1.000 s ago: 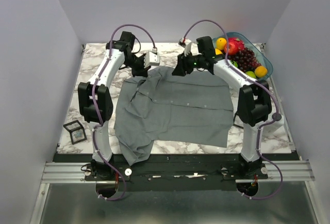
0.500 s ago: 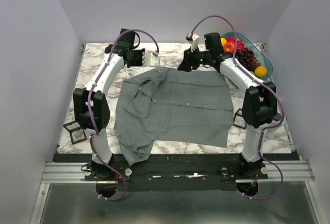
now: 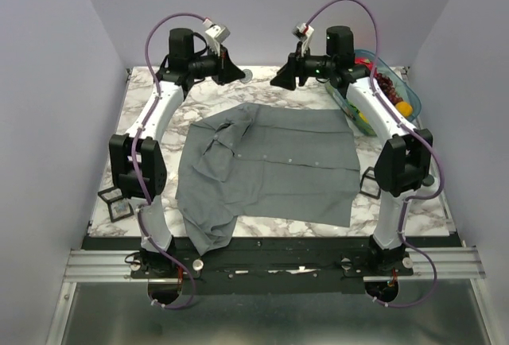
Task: Remove the brooch from the garment
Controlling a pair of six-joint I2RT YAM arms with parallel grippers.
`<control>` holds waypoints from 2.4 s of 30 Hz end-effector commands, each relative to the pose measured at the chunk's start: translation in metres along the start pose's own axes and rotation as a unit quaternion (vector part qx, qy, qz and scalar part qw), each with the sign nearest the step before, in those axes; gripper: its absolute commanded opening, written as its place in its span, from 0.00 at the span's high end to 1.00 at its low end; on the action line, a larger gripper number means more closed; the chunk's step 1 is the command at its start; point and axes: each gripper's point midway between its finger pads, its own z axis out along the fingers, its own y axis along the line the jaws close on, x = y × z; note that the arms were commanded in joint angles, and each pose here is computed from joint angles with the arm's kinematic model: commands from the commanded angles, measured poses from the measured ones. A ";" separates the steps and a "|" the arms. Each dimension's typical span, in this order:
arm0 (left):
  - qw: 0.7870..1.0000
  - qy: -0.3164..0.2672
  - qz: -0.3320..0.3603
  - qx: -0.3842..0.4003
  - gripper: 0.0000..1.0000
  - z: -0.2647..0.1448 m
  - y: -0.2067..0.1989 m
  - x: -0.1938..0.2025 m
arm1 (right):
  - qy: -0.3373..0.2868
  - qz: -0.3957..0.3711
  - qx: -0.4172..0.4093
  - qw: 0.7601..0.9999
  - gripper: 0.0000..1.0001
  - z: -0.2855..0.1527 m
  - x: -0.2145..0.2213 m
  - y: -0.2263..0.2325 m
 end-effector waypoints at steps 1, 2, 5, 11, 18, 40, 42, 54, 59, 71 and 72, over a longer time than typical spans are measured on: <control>0.970 -0.130 -0.147 0.141 1.00 -0.006 -0.052 -0.064 | -0.037 0.018 -0.062 0.997 0.36 -0.002 -0.031 0.020; 0.970 -0.129 -0.148 0.145 1.00 -0.006 -0.054 -0.064 | -0.041 0.021 -0.068 0.997 0.36 -0.001 -0.033 0.022; 0.966 -0.132 -0.155 0.159 1.00 -0.008 -0.057 -0.061 | -0.045 0.044 -0.080 0.995 0.34 -0.003 -0.034 0.029; 0.959 -0.138 -0.167 0.183 1.00 -0.010 -0.064 -0.060 | -0.042 0.072 -0.077 0.994 0.33 -0.001 -0.026 0.031; 0.956 -0.141 -0.170 0.194 1.00 -0.008 -0.069 -0.056 | -0.059 0.102 -0.106 0.987 0.34 0.002 -0.037 0.041; 0.956 -0.132 -0.157 0.211 1.00 0.001 -0.078 -0.054 | -0.068 0.097 -0.169 0.978 0.46 0.016 -0.047 0.055; 0.956 -0.131 -0.157 0.212 1.00 0.002 -0.079 -0.053 | -0.070 0.099 -0.165 0.979 0.50 0.016 -0.048 0.054; 0.956 -0.126 -0.162 0.209 1.00 0.005 -0.075 -0.048 | -0.071 0.083 -0.198 0.974 0.51 0.013 -0.052 0.063; 0.955 -0.125 -0.167 0.210 1.00 0.007 -0.075 -0.048 | -0.073 0.075 -0.210 0.972 0.46 0.010 -0.054 0.067; 0.955 -0.125 -0.162 0.214 1.00 0.005 -0.076 -0.049 | -0.074 0.101 -0.175 0.977 0.55 0.018 -0.048 0.055; 0.955 -0.125 -0.160 0.216 1.00 0.005 -0.077 -0.049 | -0.074 0.102 -0.172 0.977 0.55 0.018 -0.046 0.053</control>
